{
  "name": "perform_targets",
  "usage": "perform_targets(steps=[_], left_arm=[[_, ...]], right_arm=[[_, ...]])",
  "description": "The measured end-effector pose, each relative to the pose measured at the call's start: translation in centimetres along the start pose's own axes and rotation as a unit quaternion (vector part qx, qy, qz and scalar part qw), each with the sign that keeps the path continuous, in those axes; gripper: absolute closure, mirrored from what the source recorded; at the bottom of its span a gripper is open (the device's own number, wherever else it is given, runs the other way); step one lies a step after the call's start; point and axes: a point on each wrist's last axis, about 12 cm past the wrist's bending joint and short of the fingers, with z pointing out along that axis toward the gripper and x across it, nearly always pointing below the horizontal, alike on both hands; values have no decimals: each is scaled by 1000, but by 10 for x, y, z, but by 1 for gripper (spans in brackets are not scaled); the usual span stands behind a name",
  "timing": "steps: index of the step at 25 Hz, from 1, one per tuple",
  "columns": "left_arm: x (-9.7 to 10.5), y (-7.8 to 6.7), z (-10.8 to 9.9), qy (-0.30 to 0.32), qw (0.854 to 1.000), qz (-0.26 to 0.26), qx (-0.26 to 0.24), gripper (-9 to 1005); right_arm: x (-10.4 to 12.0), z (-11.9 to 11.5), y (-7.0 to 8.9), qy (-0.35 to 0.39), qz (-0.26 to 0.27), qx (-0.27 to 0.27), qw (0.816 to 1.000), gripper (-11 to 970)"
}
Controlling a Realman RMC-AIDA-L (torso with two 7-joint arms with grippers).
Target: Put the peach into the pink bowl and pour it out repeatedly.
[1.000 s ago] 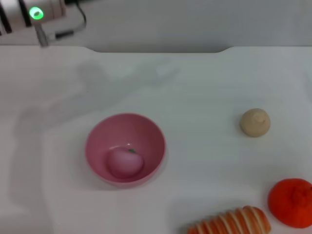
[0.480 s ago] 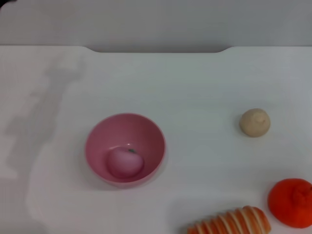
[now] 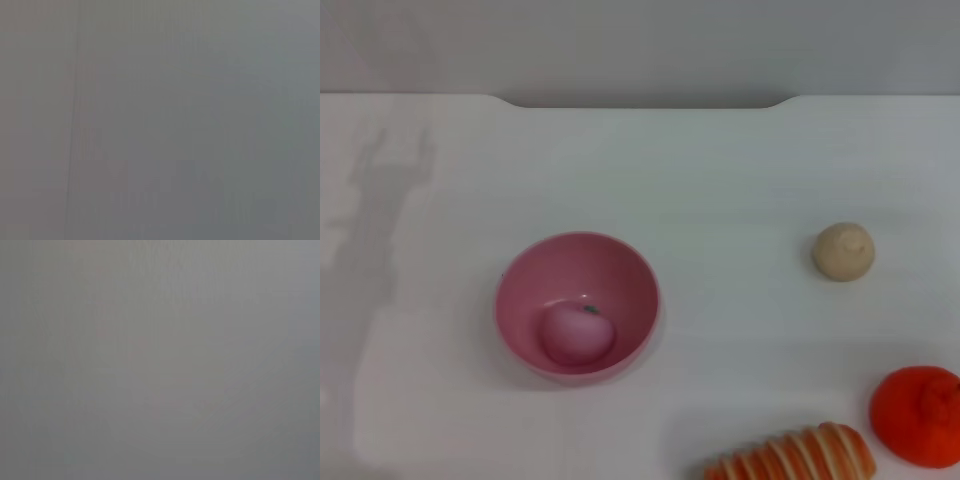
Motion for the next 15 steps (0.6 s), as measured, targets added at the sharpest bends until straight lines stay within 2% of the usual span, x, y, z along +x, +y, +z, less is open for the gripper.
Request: perform_targets(steps=[10,15], left_arm=[[2,-1,10,13,1000,-4,-5,446],[2,-2,13,16,1000,-5,-3,447]], right_arm=[[6,-3,6,15,3,11,1000,459],[10,-12,3,29,11,39,999,459]])
